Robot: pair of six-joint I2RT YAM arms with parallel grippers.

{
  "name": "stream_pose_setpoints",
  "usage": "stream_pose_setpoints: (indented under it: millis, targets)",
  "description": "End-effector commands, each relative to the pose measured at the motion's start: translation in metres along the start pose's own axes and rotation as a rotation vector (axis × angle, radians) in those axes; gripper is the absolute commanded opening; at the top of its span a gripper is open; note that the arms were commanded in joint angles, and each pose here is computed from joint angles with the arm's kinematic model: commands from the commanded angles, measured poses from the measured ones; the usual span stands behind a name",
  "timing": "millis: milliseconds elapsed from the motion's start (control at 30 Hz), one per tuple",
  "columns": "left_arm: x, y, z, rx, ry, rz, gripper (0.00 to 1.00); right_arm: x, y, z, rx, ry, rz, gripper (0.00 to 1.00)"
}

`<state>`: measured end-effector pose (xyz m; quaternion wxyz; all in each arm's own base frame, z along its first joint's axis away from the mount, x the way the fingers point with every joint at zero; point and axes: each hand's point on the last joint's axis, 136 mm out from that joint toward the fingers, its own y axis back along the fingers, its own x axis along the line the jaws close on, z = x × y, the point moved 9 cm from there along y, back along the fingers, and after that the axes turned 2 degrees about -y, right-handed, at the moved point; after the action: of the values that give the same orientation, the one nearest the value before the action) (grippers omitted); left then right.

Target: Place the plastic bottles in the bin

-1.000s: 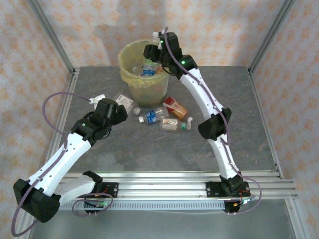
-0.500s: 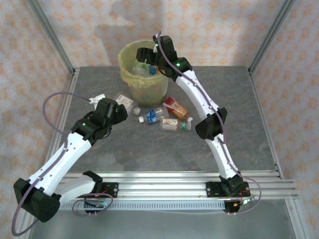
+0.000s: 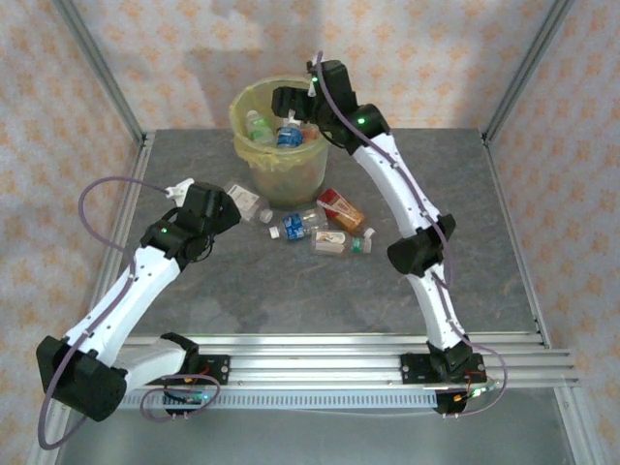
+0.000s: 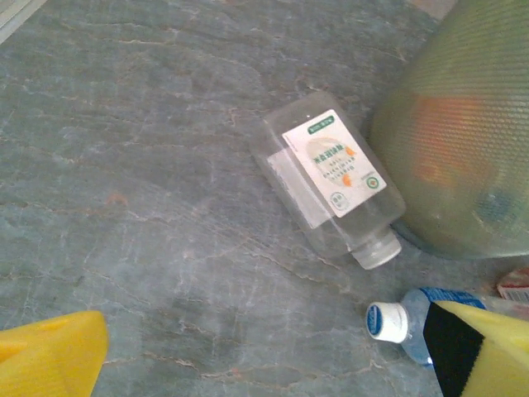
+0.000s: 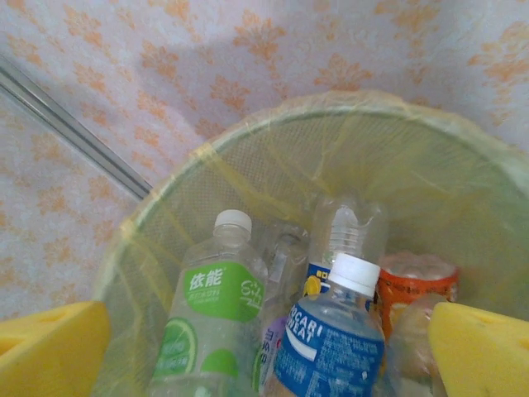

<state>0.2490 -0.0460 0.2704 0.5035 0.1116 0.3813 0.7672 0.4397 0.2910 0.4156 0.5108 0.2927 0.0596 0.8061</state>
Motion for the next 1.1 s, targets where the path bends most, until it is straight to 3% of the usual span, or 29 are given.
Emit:
stream_pose_setpoints:
  millis: [0,267,600,1067]
  targets:
    - [-0.006,-0.006,0.013,-0.017,0.071,-0.018,1.00,0.001,0.058,0.025,-0.051,0.002,-0.066,0.99]
    - [-0.013,-0.057,0.019,0.061,0.181,-0.032,1.00,-0.028,0.100,0.007,0.000,-0.010,-0.314,0.99]
    - [-0.023,-0.106,0.003,0.153,0.285,-0.057,1.00,-0.074,0.152,-0.049,-0.049,-0.064,-0.435,0.99]
    - [-0.042,-0.154,0.004,0.170,0.321,-0.016,1.00,-0.103,0.176,-0.098,0.014,-0.129,-0.490,0.99]
